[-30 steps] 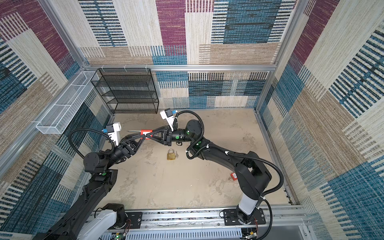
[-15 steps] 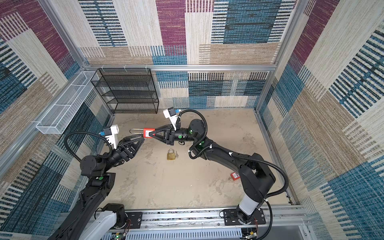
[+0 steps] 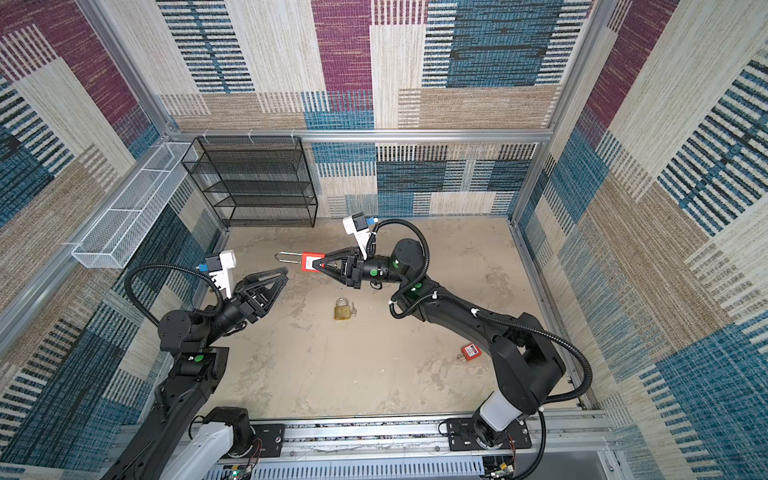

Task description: Lock with the key

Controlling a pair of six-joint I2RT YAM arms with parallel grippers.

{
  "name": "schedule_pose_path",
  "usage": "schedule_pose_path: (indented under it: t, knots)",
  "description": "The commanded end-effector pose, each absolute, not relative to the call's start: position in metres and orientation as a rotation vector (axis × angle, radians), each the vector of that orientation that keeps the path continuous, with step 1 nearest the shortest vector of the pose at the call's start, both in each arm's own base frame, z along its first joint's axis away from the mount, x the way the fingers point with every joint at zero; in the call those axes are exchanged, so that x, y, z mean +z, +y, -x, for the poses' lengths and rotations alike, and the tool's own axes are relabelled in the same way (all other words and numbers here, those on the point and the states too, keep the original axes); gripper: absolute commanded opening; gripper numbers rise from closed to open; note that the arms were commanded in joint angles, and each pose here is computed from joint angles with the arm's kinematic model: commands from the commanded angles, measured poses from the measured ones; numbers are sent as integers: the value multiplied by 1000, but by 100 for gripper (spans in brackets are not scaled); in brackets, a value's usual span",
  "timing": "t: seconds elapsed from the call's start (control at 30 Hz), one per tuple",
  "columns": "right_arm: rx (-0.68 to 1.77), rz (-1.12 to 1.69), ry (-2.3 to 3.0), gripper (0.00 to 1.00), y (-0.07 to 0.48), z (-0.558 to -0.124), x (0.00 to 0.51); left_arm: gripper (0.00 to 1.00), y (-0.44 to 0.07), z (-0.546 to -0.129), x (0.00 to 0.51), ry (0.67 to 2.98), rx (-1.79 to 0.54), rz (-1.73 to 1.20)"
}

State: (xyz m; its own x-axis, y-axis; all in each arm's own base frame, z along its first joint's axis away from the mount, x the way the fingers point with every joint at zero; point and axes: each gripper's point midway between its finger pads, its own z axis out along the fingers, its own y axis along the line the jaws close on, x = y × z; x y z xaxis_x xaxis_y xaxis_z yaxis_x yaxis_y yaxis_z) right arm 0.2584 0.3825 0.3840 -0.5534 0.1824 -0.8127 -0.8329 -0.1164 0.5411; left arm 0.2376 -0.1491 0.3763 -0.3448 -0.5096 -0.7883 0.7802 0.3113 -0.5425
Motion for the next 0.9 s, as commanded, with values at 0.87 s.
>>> schedule_pose_path:
  t: [0.87]
  knots:
    - [1759, 791, 1430, 6, 370, -245, 370, 29, -150, -242, 383, 1353, -1355, -300]
